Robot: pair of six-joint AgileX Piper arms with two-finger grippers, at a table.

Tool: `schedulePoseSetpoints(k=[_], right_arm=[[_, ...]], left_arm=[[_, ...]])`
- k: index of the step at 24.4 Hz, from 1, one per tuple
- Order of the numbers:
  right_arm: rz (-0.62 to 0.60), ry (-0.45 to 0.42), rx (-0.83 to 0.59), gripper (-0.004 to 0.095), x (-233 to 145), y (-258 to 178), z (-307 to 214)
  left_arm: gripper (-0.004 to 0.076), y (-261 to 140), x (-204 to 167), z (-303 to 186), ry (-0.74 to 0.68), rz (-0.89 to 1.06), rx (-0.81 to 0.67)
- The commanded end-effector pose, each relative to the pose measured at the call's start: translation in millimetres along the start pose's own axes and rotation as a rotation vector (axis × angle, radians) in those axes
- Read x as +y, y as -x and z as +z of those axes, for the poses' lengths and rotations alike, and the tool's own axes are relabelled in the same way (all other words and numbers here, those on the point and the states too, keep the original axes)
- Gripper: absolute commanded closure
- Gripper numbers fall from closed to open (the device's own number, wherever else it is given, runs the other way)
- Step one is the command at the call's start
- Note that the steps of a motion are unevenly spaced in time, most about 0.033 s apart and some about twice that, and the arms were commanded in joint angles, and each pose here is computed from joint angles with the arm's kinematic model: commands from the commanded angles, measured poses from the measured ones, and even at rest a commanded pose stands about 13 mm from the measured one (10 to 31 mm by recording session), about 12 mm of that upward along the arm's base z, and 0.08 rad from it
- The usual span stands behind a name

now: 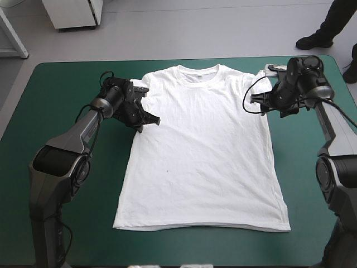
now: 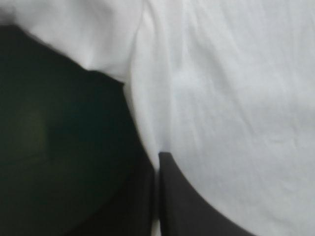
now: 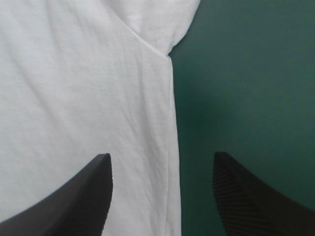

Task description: Fold the cloth

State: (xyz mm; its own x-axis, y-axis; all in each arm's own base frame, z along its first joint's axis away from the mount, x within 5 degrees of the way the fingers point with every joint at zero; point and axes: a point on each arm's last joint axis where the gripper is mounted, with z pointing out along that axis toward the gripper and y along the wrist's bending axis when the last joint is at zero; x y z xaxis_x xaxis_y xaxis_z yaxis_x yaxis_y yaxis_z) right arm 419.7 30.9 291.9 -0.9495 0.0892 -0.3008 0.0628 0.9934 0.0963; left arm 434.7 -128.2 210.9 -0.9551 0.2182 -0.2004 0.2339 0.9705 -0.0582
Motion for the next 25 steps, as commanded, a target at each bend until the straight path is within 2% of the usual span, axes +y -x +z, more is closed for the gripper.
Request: schedulePoseSetpoints(k=[1, 7, 13, 18, 20, 21, 22, 25], right_arm=[[-0.014, 0.016, -0.067, 0.0345, 4, 8, -7], [-0.016, 0.022, -0.016, 0.0353, 16, 11, 34], [-0.037, -0.015, 0.106, 0.0612, 23, 3, 74], [-0.047, -0.026, 0.163, 0.0671, 20, -5, 93], [-0.052, -0.031, 0.189, 0.0785, 19, -10, 99], [-0.06, -0.032, 0.203, 0.0889, 19, -13, 101], [-0.062, -0.039, 0.213, 0.092, 18, -15, 103], [-0.063, -0.041, 0.222, 0.0925, 17, -17, 105]], left_arm=[[0.0734, 3, -2, -4, -0.011, -0.016, -0.039], [0.0734, 4, -3, -4, -0.011, -0.014, -0.051], [0.0734, 4, -3, -4, -0.011, -0.014, -0.053], [0.0734, 4, -3, -4, -0.011, -0.014, -0.056], [0.0734, 4, -3, -4, -0.011, -0.014, -0.056], [0.0734, 4, -3, -4, -0.011, -0.014, -0.056], [0.0734, 4, -3, -4, -0.012, -0.014, -0.058], [0.0734, 4, -3, -4, -0.012, -0.014, -0.058]])
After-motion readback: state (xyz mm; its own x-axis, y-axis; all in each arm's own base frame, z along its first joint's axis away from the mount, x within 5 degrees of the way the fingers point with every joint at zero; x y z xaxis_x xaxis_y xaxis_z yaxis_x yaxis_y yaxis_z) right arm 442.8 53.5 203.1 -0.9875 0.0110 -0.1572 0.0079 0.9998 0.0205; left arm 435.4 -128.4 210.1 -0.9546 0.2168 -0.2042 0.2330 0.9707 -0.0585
